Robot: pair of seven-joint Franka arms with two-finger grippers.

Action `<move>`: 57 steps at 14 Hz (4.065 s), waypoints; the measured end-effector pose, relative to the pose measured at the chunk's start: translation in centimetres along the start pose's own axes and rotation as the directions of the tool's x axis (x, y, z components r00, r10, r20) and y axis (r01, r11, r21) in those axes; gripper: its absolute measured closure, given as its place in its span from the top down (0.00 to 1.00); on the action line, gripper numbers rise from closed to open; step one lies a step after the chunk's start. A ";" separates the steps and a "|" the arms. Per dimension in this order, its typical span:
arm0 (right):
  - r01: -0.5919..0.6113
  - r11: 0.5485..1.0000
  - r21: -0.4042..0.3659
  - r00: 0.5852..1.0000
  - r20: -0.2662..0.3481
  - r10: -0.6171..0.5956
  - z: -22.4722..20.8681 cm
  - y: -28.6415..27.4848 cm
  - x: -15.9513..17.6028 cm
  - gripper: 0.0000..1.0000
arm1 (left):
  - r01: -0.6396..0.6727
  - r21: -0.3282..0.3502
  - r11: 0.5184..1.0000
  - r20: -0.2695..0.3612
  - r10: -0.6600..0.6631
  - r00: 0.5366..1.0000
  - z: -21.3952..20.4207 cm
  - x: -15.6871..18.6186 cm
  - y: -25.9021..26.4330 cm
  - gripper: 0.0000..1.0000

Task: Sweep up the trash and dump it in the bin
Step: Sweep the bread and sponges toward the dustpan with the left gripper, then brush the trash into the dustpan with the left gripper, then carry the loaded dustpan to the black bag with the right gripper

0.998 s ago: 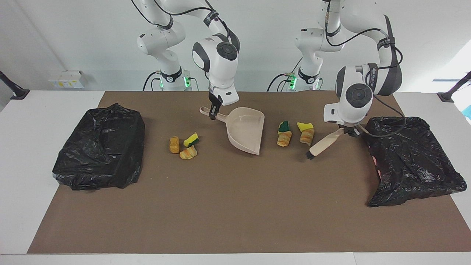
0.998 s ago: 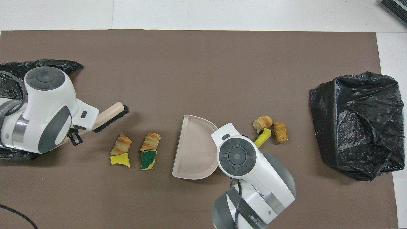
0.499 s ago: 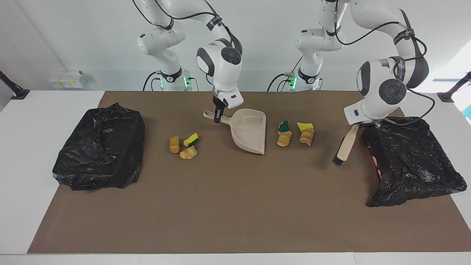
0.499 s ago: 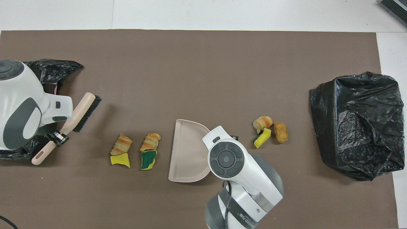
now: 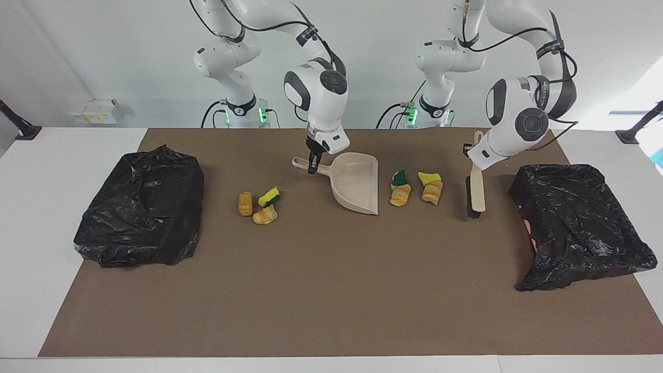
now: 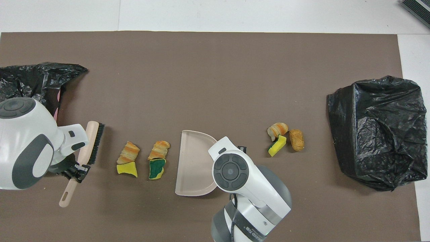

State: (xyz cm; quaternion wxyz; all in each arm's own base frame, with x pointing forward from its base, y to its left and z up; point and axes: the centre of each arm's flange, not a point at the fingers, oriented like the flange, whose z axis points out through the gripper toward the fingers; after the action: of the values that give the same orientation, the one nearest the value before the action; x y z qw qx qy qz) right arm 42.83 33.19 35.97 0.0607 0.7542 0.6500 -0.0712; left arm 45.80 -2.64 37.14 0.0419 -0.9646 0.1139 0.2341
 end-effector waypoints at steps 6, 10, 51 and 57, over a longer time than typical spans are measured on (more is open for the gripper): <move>0.000 1.000 0.000 1.000 0.000 0.000 0.0 0.0 0.0 0.32 | 0.145 0.008 0.989 -0.030 -0.145 0.989 2.6 -2.1 6.8 0.26; 0.000 1.000 0.000 1.000 0.000 0.000 0.0 0.0 0.0 0.32 | 0.199 0.019 0.980 -0.013 -0.199 0.980 3.6 -2.4 8.9 0.26; -0.342 0.939 -0.019 0.936 -0.092 0.339 -11.5 8.7 -26.2 0.32 | 0.117 -0.059 0.991 -0.109 -0.123 0.986 3.3 -2.8 30.5 0.26; -0.390 0.921 0.015 0.918 -0.073 0.390 -9.5 10.3 -43.5 0.32 | 0.167 -0.117 0.979 -0.046 -0.173 0.984 4.4 -6.4 36.4 0.26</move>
State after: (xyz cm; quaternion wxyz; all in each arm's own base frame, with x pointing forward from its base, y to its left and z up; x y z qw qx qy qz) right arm 46.94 -8.83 53.38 0.0491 0.8706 0.4886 -0.0296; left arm 29.61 -36.06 35.16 0.0038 -0.9778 0.0186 0.2087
